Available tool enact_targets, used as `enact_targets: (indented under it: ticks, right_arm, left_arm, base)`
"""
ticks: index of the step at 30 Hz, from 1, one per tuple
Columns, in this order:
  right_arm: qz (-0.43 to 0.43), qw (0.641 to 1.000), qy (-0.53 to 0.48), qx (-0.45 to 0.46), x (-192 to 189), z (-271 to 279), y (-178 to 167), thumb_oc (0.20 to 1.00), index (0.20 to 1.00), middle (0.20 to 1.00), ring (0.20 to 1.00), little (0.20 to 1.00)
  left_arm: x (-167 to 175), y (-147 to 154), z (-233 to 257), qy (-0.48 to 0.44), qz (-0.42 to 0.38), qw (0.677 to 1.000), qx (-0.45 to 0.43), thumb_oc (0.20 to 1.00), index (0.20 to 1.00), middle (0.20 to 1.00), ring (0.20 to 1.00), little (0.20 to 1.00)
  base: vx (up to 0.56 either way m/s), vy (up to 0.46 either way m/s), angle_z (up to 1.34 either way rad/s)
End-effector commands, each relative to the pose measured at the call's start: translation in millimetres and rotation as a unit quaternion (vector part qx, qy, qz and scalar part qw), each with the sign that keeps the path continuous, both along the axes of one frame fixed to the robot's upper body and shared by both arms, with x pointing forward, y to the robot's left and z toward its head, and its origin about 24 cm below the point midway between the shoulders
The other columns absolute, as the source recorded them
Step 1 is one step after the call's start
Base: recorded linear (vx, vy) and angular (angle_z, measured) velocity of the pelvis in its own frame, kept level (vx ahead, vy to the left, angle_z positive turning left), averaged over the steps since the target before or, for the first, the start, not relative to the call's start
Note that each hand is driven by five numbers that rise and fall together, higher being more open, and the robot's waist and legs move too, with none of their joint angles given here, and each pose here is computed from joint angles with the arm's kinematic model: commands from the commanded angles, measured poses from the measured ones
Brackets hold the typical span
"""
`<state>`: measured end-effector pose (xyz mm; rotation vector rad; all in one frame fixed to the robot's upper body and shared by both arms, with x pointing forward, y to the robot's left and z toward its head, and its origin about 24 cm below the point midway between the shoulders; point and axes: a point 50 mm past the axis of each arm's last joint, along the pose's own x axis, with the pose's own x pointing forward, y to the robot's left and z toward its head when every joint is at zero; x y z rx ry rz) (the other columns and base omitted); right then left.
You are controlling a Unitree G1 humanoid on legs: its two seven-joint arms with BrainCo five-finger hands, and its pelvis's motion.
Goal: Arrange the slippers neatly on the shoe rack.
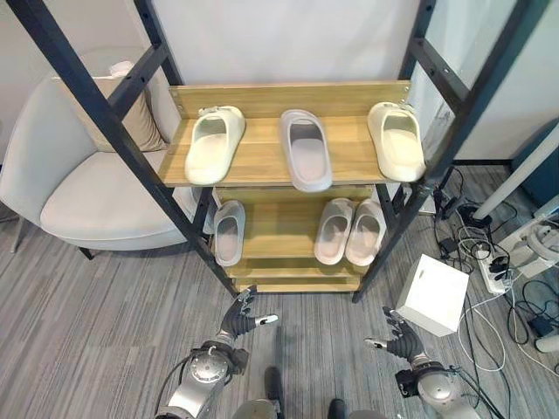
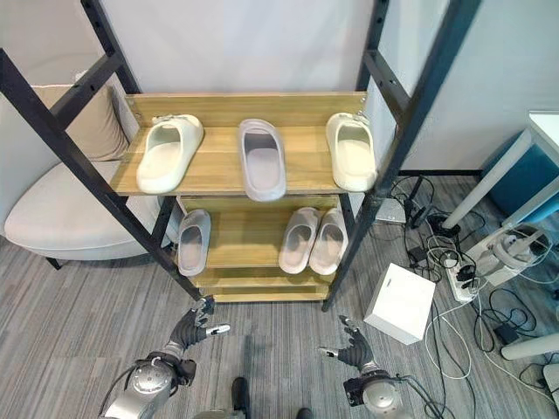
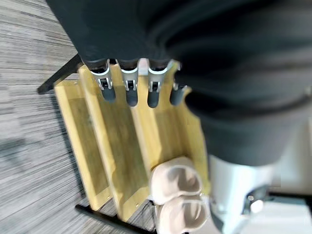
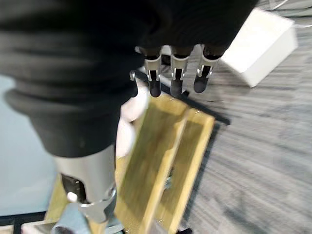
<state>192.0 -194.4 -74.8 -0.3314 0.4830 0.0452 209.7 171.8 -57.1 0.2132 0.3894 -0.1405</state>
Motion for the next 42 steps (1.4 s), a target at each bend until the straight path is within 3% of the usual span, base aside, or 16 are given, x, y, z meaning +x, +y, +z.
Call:
enact_targets:
  ticks: [1, 20, 28, 34, 42]
  right_arm:
    - [0.013, 0.999, -0.042, 0.015, 9.9, 12.7, 10.4, 1.000, 1.000, 1.000, 1.000, 1.000]
    - [0.005, 0.999, -0.033, 0.005, -1.6, 8.7, 2.4, 1.000, 1.000, 1.000, 1.000, 1.000]
    - [0.011, 0.997, -0.068, 0.017, 12.1, 21.9, 3.7, 1.000, 1.000, 1.000, 1.000, 1.000]
    - [0.000, 0.998, -0.061, 0.000, 10.3, 21.0, -4.7, 1.000, 1.000, 1.000, 1.000, 1.000]
    - [0.026, 0.999, -0.046, 0.007, 11.6, 14.8, 12.5, 1.000, 1.000, 1.000, 1.000, 1.000]
  left_arm:
    - [7.0, 8.0, 19.4, -0.054, -0.007, 0.999, 0.009, 1.000, 1.000, 1.000, 1.000, 1.000]
    - [14.0, -7.0, 25.8, -0.075, -0.020, 0.997, -0.010, 1.000, 1.000, 1.000, 1.000, 1.000]
    - [21.7, -3.0, 28.6, -0.083, 0.009, 0.996, -0.021, 1.000, 1.000, 1.000, 1.000, 1.000]
    - [16.3, -6.2, 23.6, -0.070, 0.005, 0.997, -0.022, 1.000, 1.000, 1.000, 1.000, 1.000]
    - [12.1, 0.8, 23.9, -0.064, -0.022, 0.998, 0.008, 1.000, 1.000, 1.000, 1.000, 1.000]
  base:
    - [0.11, 0.042, -0.02]
    - [0.07, -0.080, 0.08]
    - [-0.03, -0.109, 0.12]
    - [0.20, 0.086, 0.29]
    - [0.14, 0.177, -0.26]
